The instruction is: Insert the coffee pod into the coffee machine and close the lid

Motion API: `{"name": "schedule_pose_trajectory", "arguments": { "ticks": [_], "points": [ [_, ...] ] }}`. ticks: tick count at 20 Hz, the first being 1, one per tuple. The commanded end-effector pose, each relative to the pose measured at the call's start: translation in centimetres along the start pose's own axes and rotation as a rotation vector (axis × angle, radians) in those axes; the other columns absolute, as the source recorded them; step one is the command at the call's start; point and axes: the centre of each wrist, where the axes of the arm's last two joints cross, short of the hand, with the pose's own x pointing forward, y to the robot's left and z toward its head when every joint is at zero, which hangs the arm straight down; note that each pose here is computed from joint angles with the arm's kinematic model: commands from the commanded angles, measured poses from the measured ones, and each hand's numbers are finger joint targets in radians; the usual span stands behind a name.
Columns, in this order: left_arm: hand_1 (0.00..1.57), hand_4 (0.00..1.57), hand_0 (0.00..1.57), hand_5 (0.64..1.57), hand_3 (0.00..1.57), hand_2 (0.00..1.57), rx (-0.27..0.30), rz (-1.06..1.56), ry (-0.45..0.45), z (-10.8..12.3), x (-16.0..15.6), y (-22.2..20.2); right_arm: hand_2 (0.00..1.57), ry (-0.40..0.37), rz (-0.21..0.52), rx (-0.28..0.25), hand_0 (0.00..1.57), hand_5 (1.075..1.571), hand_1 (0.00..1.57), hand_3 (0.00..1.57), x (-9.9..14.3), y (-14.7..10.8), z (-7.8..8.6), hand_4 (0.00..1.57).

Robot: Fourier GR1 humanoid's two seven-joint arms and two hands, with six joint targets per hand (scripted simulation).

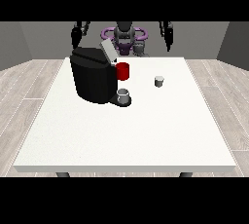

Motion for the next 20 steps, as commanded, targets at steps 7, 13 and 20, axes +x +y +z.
{"name": "schedule_pose_trajectory", "arguments": {
  "ticks": [7,13,20],
  "points": [
    [0.0,0.27,0.0,1.571,0.0,0.0,-0.037,0.111,-0.1,0.9,-0.6,0.1,0.0,-0.042,-0.052,-0.147,0.0,1.571,0.0,0.0,-1.4,0.1,0.2,0.13],
    [0.0,0.32,0.0,1.571,0.0,0.0,-0.079,-0.048,-0.099,0.5,-1.1,-0.4,0.0,-0.081,-0.068,-0.132,0.0,1.571,0.0,0.0,-2.7,-0.2,-0.2,0.22],
    [0.0,0.0,0.0,1.571,0.0,0.0,-0.014,-0.169,-0.027,-4.6,1.2,7.5,0.0,-0.143,-0.099,-0.042,0.0,1.571,0.0,0.0,-0.2,3.5,-0.7,0.13]
  ]
}}
